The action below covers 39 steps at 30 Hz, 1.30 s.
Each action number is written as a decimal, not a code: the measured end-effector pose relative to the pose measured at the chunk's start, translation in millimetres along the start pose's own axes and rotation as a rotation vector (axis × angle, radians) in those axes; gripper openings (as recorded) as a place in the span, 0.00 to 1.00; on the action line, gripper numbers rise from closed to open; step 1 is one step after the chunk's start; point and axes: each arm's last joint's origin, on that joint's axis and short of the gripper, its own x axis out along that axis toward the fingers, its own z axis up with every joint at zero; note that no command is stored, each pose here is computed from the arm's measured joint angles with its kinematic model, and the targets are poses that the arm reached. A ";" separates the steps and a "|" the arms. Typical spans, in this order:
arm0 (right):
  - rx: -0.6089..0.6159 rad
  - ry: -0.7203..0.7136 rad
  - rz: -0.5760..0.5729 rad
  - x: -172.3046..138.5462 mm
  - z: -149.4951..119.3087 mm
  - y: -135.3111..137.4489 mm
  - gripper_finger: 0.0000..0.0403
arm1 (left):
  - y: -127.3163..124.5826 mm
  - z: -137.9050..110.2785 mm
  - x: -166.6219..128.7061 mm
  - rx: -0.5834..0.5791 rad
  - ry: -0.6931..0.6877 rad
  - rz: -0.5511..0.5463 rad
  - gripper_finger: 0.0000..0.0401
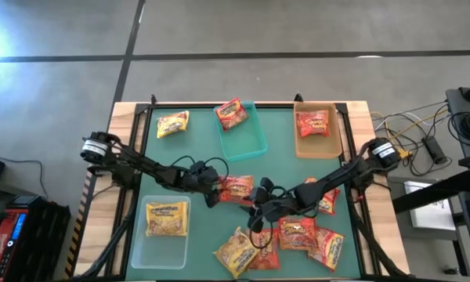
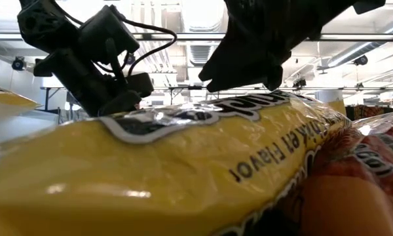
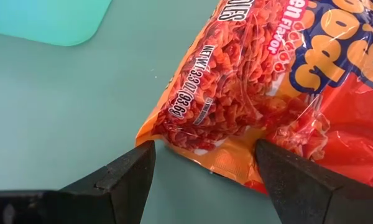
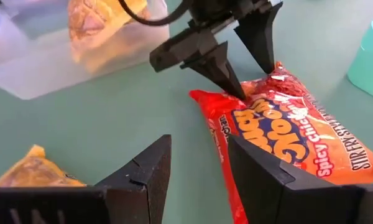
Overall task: Sort Maruchan noodles
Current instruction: Put the middle left orange noodle pack into the orange bin
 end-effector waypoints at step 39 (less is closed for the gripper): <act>0.800 0.031 0.046 -21.6 -58.1 -131.6 0.46 | 17.6 12.9 13.5 0.065 -0.022 -0.067 0.65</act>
